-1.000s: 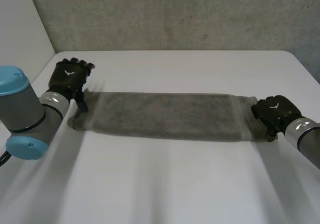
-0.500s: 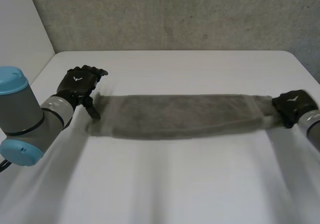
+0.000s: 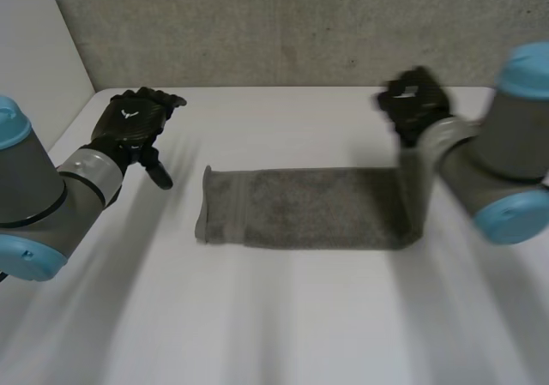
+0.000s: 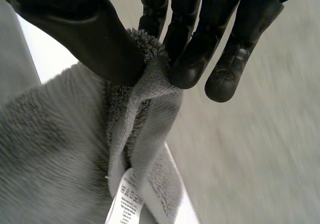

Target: Fold the towel.

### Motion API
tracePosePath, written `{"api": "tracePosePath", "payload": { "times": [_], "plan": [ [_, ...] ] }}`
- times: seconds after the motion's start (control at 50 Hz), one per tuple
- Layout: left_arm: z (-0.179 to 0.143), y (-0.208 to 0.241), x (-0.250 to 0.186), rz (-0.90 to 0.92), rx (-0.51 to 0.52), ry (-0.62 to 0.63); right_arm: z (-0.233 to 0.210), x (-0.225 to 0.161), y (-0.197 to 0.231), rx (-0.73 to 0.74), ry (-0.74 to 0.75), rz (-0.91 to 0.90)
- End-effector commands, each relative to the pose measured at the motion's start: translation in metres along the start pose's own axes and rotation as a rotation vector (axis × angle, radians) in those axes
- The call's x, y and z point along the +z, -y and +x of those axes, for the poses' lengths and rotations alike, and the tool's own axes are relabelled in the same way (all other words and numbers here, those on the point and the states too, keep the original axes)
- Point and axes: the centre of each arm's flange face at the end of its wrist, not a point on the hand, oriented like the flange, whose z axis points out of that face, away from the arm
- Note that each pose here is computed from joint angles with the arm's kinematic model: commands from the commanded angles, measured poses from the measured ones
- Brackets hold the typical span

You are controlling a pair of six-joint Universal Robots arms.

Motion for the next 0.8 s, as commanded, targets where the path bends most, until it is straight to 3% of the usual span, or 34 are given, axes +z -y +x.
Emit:
{"api": "tracePosePath", "payload": {
  "times": [0.02,0.18,0.52,0.66,0.8],
  "plan": [
    [0.012,0.007,0.000,0.021,-0.008,-0.027,-0.104,-0.014,0.062,-0.020,0.144,0.255],
    [0.027,0.005,-0.002,0.021,-0.007,-0.063,-0.175,-0.024,0.056,-0.031,0.321,0.318],
    [0.036,-0.002,0.000,-0.001,-0.009,-0.070,-0.184,-0.016,0.069,-0.014,0.323,0.373],
    [0.037,-0.003,-0.001,-0.003,-0.011,-0.072,-0.215,-0.032,0.064,0.008,0.484,0.368],
    [0.042,-0.002,-0.003,-0.003,-0.012,-0.086,-0.198,-0.026,0.058,0.023,0.427,0.296]
  ]
}}
